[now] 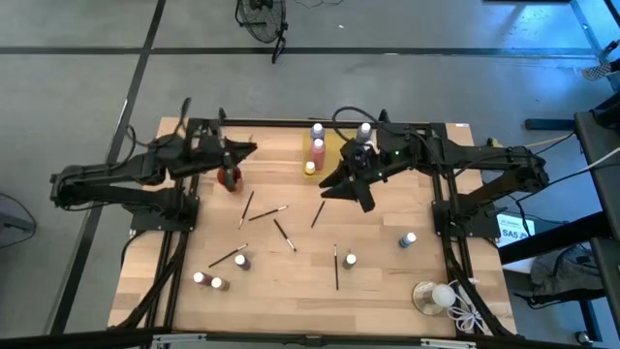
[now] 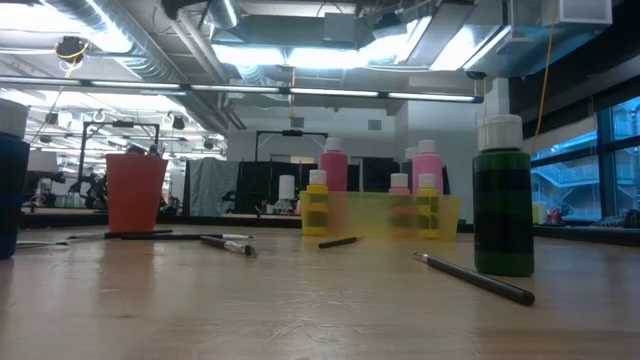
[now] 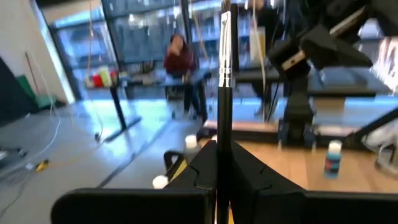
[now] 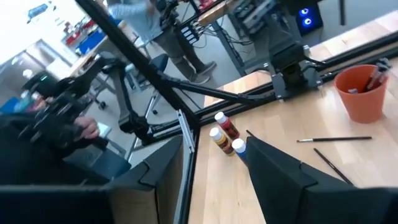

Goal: Pick & Place Paint Supplies
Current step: Put the silver paint brush into the orange cup

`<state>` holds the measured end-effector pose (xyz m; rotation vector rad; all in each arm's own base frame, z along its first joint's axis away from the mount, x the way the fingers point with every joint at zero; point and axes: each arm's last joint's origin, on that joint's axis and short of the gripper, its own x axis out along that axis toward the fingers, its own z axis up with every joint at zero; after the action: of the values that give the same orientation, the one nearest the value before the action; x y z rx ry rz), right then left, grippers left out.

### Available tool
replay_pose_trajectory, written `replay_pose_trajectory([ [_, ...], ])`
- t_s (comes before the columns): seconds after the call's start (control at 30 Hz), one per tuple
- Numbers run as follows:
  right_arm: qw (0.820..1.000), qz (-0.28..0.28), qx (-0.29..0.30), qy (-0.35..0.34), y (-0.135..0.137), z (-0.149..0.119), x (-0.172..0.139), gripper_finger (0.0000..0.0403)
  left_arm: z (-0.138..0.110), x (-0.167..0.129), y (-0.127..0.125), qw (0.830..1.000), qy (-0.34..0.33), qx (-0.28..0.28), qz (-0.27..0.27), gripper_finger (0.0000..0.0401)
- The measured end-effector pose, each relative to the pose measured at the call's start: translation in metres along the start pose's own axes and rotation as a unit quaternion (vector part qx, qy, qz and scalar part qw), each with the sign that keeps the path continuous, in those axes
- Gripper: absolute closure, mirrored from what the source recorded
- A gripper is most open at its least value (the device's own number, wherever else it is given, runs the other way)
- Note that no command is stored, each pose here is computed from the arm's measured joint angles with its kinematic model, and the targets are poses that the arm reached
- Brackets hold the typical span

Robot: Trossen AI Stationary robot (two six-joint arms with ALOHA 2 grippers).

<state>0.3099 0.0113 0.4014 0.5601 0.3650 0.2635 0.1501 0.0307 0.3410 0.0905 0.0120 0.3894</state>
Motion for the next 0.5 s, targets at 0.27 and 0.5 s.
replay_pose_trajectory([
  [0.27, 0.999, 0.020, -0.047, 0.014, 0.014, -0.009, 0.005, 0.0226, -0.044, -0.041, 0.010, 0.996, -0.042, -0.033, 0.073, 0.0391],
  [0.5, 0.996, 0.039, -0.082, 0.027, 0.026, -0.016, 0.008, 0.0226, -0.082, -0.060, 0.012, 0.990, -0.065, -0.075, 0.100, 0.0390],
])
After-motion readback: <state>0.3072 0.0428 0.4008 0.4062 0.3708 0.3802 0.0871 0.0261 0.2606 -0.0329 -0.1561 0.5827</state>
